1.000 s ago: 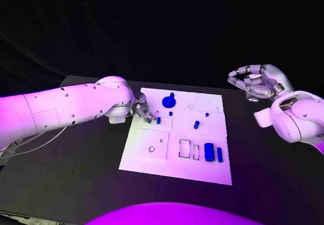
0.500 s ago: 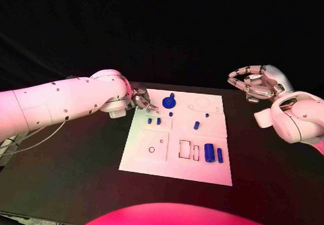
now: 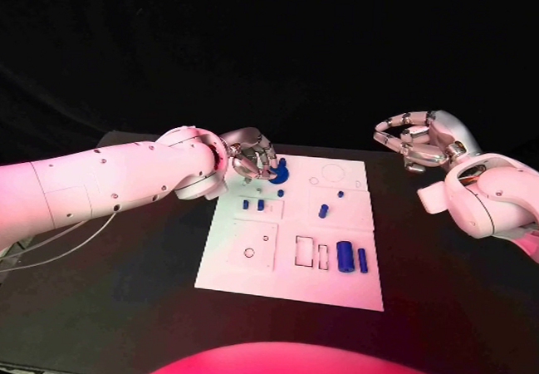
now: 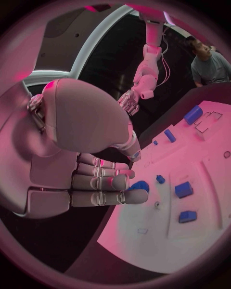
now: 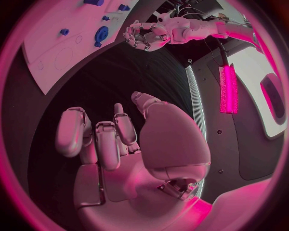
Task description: Assemble the parts on the task board
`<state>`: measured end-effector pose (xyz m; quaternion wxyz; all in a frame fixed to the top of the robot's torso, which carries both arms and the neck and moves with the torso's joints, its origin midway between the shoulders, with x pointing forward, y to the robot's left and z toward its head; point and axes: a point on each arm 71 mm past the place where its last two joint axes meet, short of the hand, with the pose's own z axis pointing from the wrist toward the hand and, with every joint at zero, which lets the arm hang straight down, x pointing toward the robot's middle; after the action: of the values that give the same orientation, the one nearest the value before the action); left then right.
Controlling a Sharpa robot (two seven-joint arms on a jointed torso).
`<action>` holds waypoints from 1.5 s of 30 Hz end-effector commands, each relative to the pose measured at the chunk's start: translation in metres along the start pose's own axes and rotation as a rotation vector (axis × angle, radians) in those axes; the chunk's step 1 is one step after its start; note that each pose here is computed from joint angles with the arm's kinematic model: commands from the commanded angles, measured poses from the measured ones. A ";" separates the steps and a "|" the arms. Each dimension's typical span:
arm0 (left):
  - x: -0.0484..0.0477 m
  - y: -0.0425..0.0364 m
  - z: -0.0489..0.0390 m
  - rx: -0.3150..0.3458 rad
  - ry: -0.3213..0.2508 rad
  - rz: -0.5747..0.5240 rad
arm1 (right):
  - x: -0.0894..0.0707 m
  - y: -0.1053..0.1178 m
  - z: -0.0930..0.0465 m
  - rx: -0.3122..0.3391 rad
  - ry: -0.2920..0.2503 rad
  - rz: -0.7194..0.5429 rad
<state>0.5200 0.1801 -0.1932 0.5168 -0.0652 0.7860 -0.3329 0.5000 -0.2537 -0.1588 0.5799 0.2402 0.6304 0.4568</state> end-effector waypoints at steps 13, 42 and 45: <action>0.0168 -0.0192 0.0148 0.262 -0.007 0.353 | 0.006 0.001 0.000 -0.030 0.022 -0.025; 0.0468 -0.0135 0.0361 0.167 0.150 0.497 | 0.009 0.001 0.001 -0.037 0.020 -0.033; 0.0503 -0.0121 0.0374 0.151 0.152 0.499 | 0.009 0.001 0.001 -0.038 0.023 -0.035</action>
<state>0.5261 0.1321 -0.2316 0.5322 0.1897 0.7796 -0.2702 0.4995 -0.2468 -0.1635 0.5825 0.2232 0.6332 0.4581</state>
